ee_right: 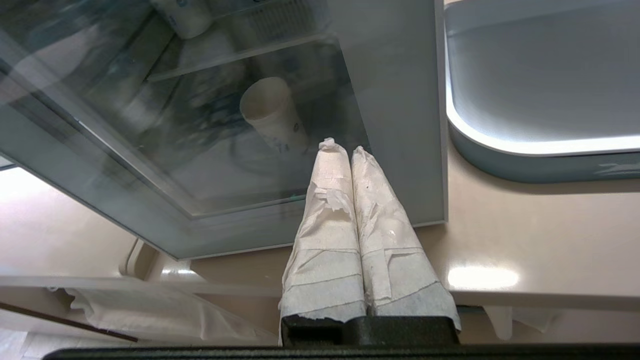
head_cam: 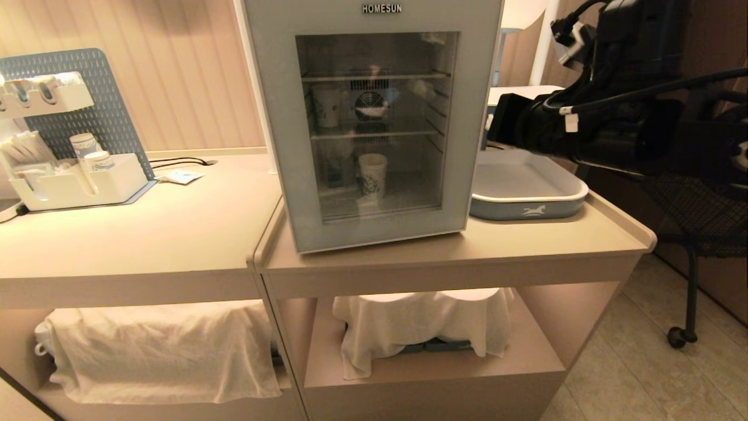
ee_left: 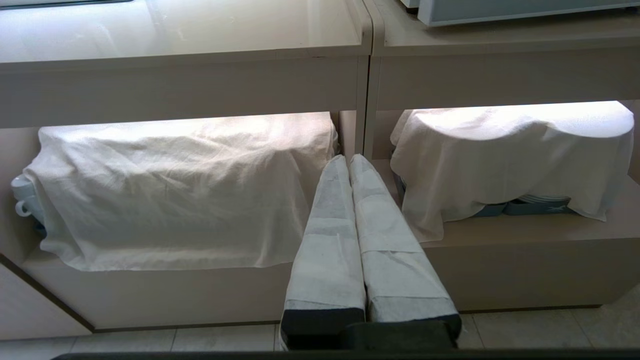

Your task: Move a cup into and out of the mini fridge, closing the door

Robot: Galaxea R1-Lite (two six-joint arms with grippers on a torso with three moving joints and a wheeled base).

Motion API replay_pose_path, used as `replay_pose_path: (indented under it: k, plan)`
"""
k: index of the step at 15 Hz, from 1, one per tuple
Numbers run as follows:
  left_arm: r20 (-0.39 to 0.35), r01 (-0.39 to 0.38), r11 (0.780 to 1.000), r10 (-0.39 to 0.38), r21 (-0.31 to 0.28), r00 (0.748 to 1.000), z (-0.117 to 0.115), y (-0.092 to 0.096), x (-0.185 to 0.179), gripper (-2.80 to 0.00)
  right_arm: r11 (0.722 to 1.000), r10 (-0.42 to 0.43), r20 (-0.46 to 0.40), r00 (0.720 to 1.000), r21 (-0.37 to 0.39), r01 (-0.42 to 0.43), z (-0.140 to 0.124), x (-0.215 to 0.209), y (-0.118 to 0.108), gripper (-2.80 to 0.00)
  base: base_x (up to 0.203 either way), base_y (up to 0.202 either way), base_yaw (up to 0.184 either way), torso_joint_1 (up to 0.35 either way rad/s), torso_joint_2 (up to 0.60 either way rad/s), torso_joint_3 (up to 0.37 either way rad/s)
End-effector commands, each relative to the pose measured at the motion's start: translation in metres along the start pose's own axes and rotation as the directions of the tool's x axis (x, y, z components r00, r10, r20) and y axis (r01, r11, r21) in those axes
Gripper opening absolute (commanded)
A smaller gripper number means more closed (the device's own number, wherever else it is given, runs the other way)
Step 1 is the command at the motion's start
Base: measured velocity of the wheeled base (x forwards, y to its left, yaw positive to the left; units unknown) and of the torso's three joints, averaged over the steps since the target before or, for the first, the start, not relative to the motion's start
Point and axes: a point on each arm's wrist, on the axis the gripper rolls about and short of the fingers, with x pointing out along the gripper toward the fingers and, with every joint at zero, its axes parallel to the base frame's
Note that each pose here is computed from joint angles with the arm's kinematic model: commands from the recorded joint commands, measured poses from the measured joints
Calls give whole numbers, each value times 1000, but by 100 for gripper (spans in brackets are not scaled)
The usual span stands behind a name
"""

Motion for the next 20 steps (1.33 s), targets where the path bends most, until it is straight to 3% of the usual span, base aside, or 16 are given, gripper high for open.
replay_pose_path:
  k: [1,4,6,9,11,13,16,20]
  plan:
    - [0,-1,1000,1,0,1000,0,0,0,-280,1000,-16,-24,1000,-6,16,-16,28,2,-280,0,0,0,0,0,0]
    - [0,-2,1000,2,0,1000,0,0,0,-280,1000,-5,11,1000,-14,5,-17,32,1,-280,0,0,0,0,0,0]
    - [-1,-1,1000,1,0,1000,0,0,0,-280,998,-51,12,999,-43,51,-15,25,-19,-280,0,0,0,0,0,0]
    - [-1,0,1000,0,0,1000,0,0,0,-280,983,-108,26,994,-143,110,-4,-12,-56,-280,0,0,0,0,0,0]
    - [-1,0,1000,0,1,1000,0,0,0,-280,949,-166,34,986,-268,169,0,-56,-91,-280,0,0,0,0,0,0]
    - [-1,-1,1000,1,0,1000,0,0,0,-280,896,-239,22,971,-380,230,-17,-111,-121,-280,0,0,0,0,0,0]
    - [-1,0,1000,0,0,1000,0,0,0,-280,863,-250,18,968,-450,231,-57,-193,-135,-280,0,0,0,0,0,0]
    - [0,-2,1000,2,0,1000,0,0,0,-280,891,-261,-51,964,-396,221,-140,-271,-143,-280,0,0,0,0,0,0]
